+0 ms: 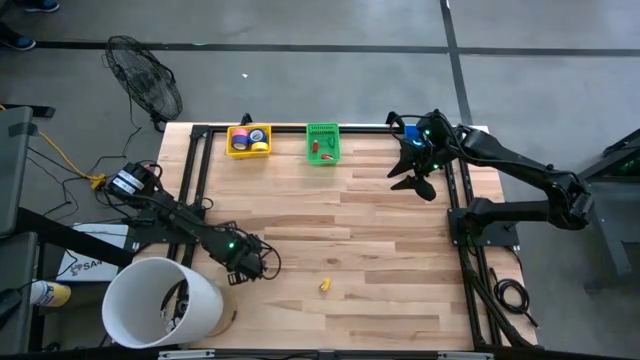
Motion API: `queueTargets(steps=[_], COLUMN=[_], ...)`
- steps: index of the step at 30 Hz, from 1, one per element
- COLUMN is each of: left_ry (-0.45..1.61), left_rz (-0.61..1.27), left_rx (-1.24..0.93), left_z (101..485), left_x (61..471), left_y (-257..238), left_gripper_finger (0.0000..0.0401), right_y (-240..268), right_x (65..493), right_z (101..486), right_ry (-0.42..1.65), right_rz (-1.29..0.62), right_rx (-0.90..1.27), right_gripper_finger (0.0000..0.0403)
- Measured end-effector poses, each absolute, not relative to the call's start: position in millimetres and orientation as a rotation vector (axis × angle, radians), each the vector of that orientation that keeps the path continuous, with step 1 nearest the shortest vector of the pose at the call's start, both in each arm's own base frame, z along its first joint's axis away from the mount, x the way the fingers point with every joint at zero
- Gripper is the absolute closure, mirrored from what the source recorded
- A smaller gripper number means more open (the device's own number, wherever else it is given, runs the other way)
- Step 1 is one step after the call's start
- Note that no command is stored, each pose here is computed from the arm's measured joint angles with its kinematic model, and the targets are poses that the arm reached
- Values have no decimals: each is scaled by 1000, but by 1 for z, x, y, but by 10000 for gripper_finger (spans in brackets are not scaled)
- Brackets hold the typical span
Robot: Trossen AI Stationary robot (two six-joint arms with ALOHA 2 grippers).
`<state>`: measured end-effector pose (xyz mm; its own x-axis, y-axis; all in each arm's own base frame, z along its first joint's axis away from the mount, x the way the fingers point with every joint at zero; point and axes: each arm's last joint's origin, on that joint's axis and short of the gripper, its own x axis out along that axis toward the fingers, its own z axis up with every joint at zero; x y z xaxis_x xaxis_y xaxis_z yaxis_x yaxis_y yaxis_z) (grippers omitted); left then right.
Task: Pick and place Stapler, Stapler remover, tape
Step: Put the red stapler into the green basket
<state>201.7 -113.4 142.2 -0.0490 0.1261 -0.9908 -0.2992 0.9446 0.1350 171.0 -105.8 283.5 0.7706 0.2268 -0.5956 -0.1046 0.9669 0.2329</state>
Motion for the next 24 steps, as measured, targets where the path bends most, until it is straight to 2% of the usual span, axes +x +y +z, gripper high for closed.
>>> queueTargets(steps=[9,17,20,24], left_ry=[1565,1404,1337,1224], left_rz=[368,382,440,563], left_rx=[-223,-265,-267,-285], left_z=[142,154,160,166], left_x=[204,225,234,251], left_y=[-116,-122,-113,-90], left_gripper_finger=[348,336,330,344], right_y=[-106,-106,-106,-107], right_x=[171,171,171,171], right_z=[284,283,283,283], right_ry=[668,669,678,687], right_rz=[181,179,161,144], right_rx=[189,188,180,173], right_gripper_finger=[210,210,210,210])
